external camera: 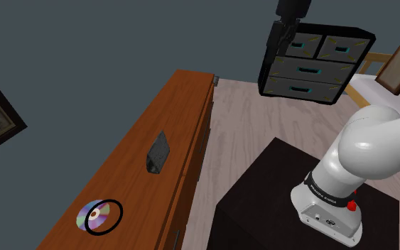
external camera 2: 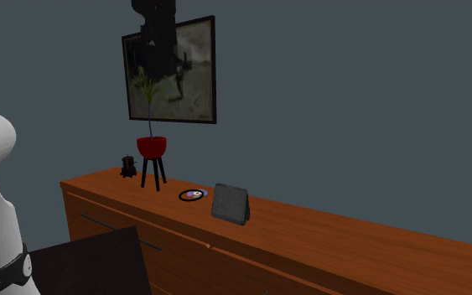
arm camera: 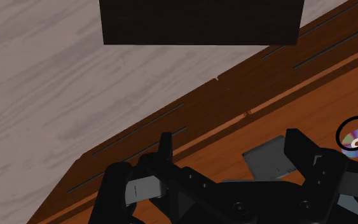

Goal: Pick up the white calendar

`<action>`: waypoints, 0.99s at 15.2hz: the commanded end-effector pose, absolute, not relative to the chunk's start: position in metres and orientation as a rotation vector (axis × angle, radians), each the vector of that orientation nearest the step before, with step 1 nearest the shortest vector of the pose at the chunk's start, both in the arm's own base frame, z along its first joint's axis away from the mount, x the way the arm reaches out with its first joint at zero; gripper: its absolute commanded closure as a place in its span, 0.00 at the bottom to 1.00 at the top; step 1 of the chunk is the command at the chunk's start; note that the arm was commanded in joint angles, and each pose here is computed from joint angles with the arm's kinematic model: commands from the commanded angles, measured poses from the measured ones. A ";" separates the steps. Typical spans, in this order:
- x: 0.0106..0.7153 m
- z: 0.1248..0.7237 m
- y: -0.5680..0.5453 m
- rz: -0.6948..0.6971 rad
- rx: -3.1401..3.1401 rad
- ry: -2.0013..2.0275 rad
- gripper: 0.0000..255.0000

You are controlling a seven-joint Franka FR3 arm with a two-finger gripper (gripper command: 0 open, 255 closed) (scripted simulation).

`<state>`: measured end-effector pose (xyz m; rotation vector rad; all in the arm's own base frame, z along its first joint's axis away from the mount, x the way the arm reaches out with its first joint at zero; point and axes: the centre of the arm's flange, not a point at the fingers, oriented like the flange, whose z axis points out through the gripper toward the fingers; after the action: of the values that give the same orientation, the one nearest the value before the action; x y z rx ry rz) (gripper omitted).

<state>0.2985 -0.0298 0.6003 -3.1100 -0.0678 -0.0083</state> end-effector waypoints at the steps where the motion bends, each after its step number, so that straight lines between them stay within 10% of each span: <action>1: 0.299 0.600 -0.030 -0.008 -3.110 -0.068 0.00; 15: 0.386 0.477 0.070 0.008 -3.028 0.501 0.00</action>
<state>0.3799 0.0628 0.4869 -3.0391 0.4553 0.0086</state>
